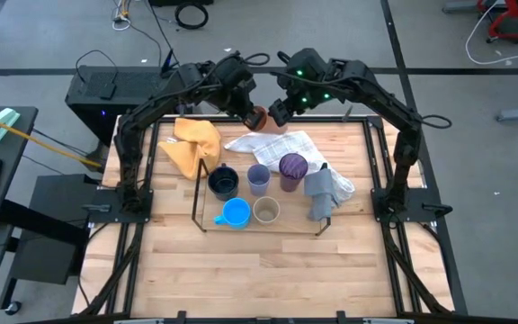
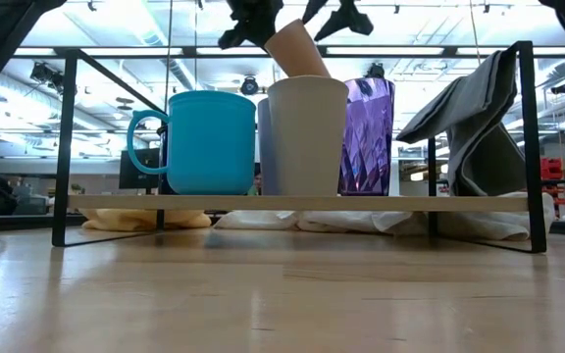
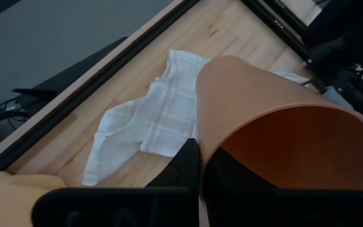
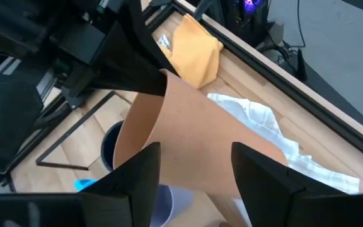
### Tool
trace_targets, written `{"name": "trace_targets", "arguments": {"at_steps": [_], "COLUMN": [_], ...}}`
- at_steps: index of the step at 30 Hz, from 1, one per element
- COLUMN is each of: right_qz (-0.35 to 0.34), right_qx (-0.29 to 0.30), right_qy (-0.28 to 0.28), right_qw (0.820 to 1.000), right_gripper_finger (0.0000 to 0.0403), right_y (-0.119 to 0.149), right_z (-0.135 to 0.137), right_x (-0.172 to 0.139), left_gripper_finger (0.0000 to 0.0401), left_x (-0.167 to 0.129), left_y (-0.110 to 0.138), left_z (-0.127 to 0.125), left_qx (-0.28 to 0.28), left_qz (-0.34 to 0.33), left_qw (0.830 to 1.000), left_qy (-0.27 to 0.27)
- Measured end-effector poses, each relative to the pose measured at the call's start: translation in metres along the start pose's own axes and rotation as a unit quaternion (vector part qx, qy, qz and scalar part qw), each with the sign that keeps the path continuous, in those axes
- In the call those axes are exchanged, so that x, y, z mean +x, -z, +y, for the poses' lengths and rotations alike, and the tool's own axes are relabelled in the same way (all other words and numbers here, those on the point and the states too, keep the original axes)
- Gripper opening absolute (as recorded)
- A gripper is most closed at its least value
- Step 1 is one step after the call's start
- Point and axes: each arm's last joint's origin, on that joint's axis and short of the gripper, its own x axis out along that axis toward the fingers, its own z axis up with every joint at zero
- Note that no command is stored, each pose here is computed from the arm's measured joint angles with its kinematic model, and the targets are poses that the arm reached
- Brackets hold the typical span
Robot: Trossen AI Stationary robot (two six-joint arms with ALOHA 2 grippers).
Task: Stack small to large cups/mugs on shelf
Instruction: Put the orange cup on the shelf
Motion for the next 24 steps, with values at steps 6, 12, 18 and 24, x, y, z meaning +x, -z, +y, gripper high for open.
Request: {"name": "trace_targets", "arguments": {"at_steps": [6,12,18,24], "right_qz": [-0.012,-0.012,-0.011,0.0], "right_qx": [-0.003,-0.001,-0.001,-0.004], "right_qy": [-0.003,-0.006,-0.005,0.001], "right_qw": [1.0,1.0,1.0,1.0], "right_gripper_finger": [0.0201,0.0203,0.02,0.0199], "right_y": [-0.002,-0.002,-0.002,-0.001], "right_z": [0.002,0.002,0.002,0.001], "right_x": [0.001,0.0,0.0,0.007], "left_gripper_finger": [0.0009,0.0009,0.0009,0.0009], "left_x": [0.007,0.024,0.032,0.031], "left_y": [-0.001,-0.003,-0.004,-0.007], "left_z": [0.003,0.002,0.001,0.0], "left_qx": [0.003,0.004,0.007,0.008], "left_qz": [0.011,0.017,0.021,0.009], "left_qw": [1.0,1.0,1.0,1.0], "left_qy": [-0.004,-0.003,0.0,0.01]}}
